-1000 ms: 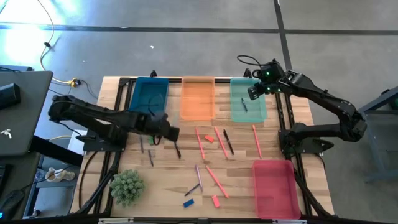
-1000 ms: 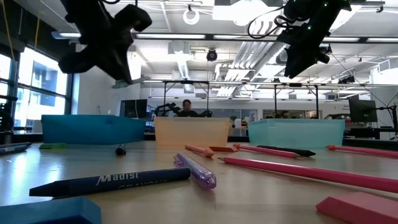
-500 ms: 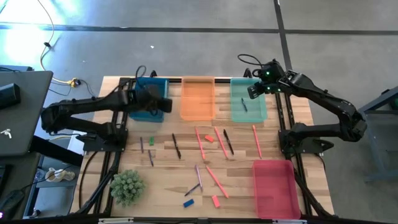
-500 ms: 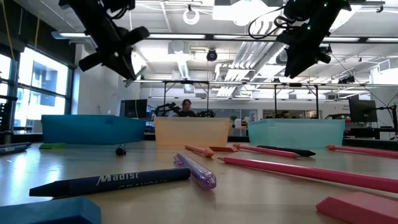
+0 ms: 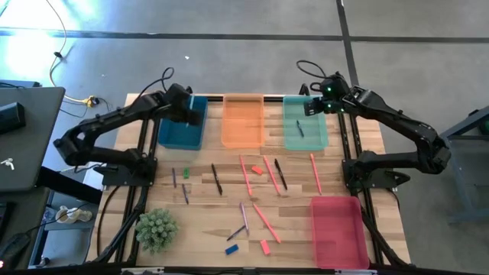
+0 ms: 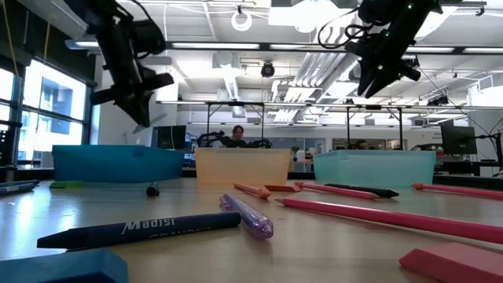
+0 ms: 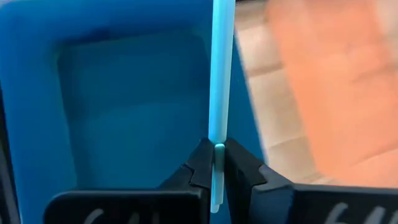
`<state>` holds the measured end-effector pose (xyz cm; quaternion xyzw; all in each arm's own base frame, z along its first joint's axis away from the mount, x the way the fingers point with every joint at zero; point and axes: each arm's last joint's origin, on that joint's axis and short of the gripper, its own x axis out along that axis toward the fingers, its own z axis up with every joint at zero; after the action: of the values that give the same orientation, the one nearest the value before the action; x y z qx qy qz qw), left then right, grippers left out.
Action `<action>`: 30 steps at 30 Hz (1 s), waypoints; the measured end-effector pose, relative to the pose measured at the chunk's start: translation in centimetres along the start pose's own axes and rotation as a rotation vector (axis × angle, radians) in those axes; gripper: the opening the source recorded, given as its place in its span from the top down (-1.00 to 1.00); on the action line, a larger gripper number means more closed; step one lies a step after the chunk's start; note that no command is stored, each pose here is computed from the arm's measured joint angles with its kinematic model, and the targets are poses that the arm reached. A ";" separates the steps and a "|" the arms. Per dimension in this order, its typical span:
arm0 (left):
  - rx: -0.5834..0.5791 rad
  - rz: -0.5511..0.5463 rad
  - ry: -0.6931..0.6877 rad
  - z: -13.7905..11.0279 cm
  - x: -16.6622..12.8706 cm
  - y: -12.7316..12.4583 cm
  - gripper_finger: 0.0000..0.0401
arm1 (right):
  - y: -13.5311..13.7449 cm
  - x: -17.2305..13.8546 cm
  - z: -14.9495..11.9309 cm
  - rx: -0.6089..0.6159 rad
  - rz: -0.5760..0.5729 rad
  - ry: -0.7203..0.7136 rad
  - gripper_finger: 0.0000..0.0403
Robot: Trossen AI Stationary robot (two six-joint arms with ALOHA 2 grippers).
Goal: Sort crayons/erasers/pens/pencils in bins
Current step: Put the green pen into the blue bin
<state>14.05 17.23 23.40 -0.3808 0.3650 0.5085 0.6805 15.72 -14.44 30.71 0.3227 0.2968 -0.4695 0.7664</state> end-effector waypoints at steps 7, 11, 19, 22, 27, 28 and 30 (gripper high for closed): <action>0.042 0.061 0.120 0.1 2.9 0.3 0.97 | 0.0 0.0 0.0 0.064 -0.009 -0.005 0.52; 0.074 0.085 0.172 0.0 4.3 0.3 0.97 | 0.4 -0.1 -0.2 0.072 0.006 0.001 0.52; 0.103 0.120 0.251 -0.2 6.5 0.2 0.97 | 2.5 -0.4 -1.4 0.027 0.076 0.023 0.52; 0.113 0.128 0.269 -0.3 7.0 0.2 0.97 | 3.4 -0.7 -1.9 0.019 0.109 0.030 0.52; 0.121 0.135 0.287 -0.4 7.6 0.2 0.97 | 5.2 -1.3 -2.9 -0.031 0.188 0.020 0.52; 0.123 0.137 0.290 -0.5 7.7 0.2 0.96 | 5.6 -1.4 -3.1 -0.043 0.205 0.014 0.52; 0.123 0.139 0.296 -0.5 7.9 0.2 0.94 | 6.3 -1.7 -3.5 -0.064 0.225 -0.002 0.52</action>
<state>15.50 20.10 16.19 -0.3829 0.5171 0.4694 0.6047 20.29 -8.60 31.25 0.3288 0.2728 -0.3709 0.8246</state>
